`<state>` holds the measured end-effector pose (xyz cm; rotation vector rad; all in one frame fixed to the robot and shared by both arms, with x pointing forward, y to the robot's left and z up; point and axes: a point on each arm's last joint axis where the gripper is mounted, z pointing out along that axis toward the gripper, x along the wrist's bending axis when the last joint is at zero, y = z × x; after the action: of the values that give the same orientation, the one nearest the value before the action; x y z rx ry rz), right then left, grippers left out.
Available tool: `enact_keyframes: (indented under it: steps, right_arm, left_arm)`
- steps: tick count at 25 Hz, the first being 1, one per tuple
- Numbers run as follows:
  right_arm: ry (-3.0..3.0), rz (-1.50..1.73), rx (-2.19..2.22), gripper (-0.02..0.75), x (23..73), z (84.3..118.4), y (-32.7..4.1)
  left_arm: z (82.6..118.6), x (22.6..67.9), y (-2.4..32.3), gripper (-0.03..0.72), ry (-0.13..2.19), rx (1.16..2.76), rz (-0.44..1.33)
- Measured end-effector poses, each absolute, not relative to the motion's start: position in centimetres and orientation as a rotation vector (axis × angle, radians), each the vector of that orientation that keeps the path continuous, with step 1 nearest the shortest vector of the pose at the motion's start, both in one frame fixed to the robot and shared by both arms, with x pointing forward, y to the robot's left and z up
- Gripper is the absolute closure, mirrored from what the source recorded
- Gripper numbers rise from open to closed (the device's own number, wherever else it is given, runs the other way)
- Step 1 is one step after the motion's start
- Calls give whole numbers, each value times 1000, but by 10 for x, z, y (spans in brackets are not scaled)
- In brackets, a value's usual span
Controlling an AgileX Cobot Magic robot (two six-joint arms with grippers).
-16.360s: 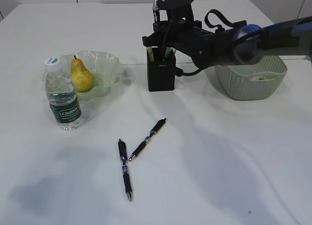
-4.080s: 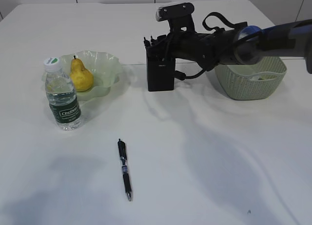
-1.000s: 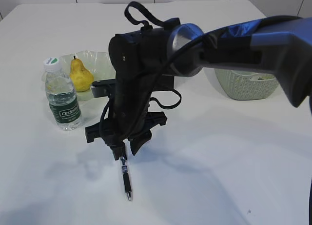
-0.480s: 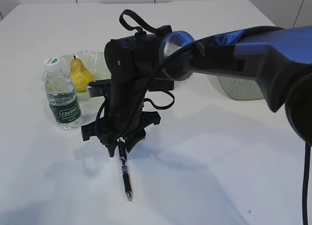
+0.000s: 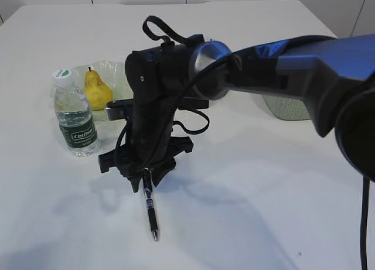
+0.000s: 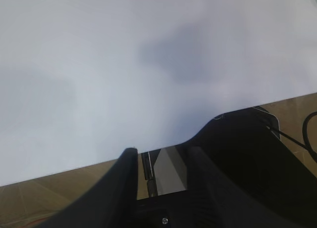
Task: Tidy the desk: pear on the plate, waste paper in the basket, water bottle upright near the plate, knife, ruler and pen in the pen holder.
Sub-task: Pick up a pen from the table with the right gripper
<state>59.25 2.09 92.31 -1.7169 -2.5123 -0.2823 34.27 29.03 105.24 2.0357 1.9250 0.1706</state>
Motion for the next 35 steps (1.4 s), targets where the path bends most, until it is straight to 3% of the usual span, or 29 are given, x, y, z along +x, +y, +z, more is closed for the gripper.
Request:
enact_keyframes:
  steps: [35]
  right_arm:
    - [-2518, -148, -1703, 406, 596, 899, 23]
  left_arm:
    - [1052, 343, 290, 449, 1925, 2036, 171]
